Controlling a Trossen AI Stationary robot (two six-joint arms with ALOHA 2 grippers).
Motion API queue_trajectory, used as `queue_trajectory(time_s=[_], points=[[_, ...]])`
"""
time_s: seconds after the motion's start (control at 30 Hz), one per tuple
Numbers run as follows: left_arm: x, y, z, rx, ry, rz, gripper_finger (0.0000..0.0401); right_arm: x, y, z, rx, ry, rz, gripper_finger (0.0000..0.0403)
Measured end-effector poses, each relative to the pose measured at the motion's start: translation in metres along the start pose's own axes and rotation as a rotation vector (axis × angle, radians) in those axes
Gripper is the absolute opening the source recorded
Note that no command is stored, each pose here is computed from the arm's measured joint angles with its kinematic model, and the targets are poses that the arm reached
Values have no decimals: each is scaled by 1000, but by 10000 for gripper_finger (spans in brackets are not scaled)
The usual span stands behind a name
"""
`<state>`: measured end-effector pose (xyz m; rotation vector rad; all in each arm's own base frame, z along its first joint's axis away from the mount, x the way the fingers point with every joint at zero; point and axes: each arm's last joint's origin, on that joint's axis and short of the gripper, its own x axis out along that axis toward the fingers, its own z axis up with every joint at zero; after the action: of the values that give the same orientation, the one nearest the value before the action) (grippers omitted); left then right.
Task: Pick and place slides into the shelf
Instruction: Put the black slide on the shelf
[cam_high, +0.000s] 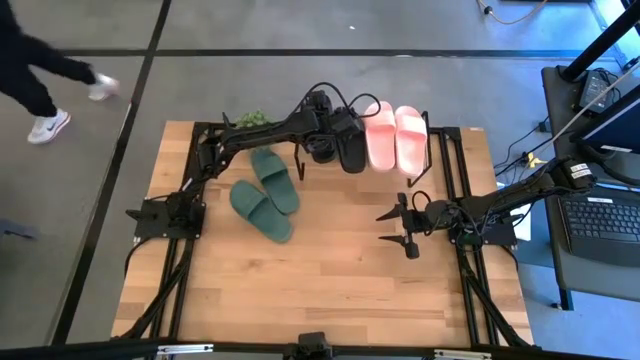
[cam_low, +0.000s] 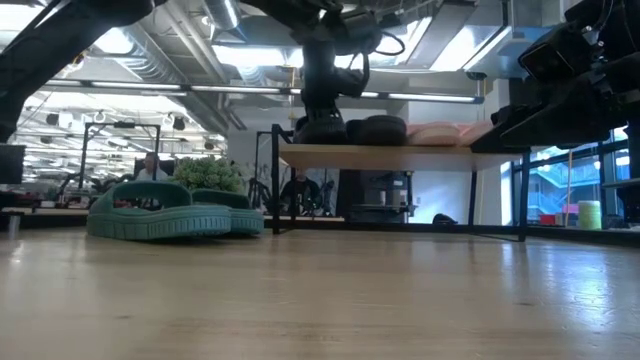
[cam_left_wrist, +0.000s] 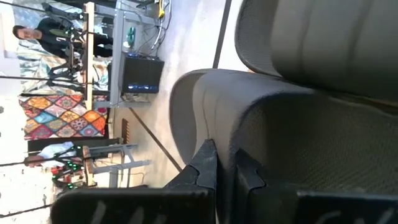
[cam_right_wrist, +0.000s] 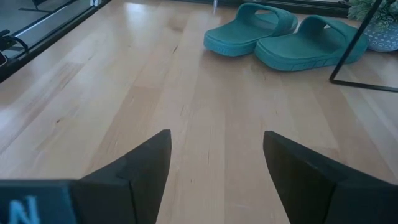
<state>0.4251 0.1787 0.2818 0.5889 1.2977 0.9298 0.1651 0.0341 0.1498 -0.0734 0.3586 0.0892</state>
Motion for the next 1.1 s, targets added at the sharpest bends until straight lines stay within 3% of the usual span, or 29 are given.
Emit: queue_trajectory(time_s=[0.4, 0.73, 1.1], points=[[14, -19, 3, 72, 32, -10, 2, 0, 0, 0, 0, 1, 0, 255], [6, -20, 6, 68, 27, 63, 58, 0, 0, 0, 0, 1, 0, 255], [6, -21, 7, 63, 21, 60, 66, 0, 0, 0, 0, 1, 0, 255]])
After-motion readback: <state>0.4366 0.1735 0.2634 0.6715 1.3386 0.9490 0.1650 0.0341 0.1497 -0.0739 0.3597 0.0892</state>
